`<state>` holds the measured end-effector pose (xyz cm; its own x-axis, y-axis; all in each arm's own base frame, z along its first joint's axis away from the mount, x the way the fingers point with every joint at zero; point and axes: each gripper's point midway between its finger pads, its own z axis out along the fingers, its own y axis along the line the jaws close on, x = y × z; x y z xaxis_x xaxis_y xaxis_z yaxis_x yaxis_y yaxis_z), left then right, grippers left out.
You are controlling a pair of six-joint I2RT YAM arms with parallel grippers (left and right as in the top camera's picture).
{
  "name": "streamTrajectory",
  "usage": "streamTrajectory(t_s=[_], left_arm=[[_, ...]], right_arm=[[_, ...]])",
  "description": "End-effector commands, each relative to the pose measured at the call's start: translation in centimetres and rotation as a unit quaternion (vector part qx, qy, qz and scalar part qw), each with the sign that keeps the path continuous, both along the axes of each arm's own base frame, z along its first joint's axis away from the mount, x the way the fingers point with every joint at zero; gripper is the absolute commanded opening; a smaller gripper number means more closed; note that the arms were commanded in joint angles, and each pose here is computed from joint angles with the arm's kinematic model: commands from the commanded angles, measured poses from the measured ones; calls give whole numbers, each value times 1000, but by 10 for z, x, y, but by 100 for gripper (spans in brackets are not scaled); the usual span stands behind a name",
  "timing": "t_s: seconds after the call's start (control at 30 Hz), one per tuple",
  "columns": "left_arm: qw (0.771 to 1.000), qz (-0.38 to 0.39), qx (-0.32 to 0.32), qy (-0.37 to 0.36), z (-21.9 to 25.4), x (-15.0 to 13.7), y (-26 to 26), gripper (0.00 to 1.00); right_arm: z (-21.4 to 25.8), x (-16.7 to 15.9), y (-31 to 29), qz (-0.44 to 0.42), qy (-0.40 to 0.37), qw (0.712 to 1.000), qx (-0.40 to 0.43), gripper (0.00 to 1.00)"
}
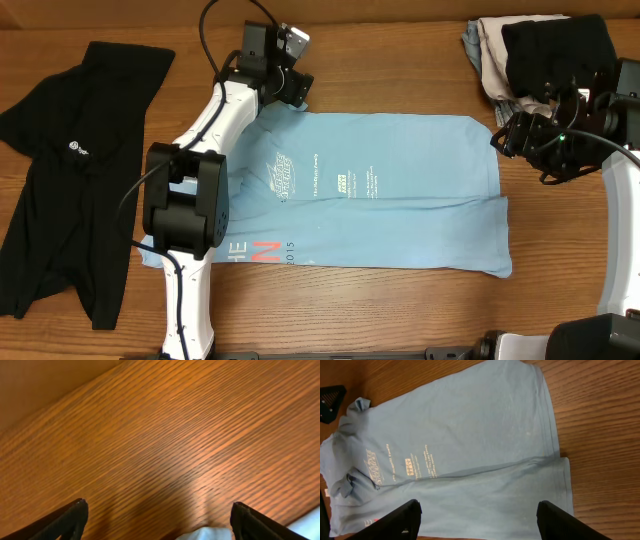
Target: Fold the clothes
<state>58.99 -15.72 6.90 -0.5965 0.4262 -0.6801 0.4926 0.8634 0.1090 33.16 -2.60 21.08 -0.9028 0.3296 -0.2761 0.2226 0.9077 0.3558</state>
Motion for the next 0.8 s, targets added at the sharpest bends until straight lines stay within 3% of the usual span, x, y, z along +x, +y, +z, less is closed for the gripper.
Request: streamTrajectory(t_s=[0.0,0.37,0.77], left_arm=[[1000,17,2,1,-7,9,8,87],[999,-21,30,25,-20,-6,0,75],[998,-52,13,40,-23,-15,-12,71]], right_arm=[[15,2,-2,4,-24,1000,-13,77],[14,2,-3,2,-22,1000,-17,77],[14,2,-3,2,-22,1000,-18,77]])
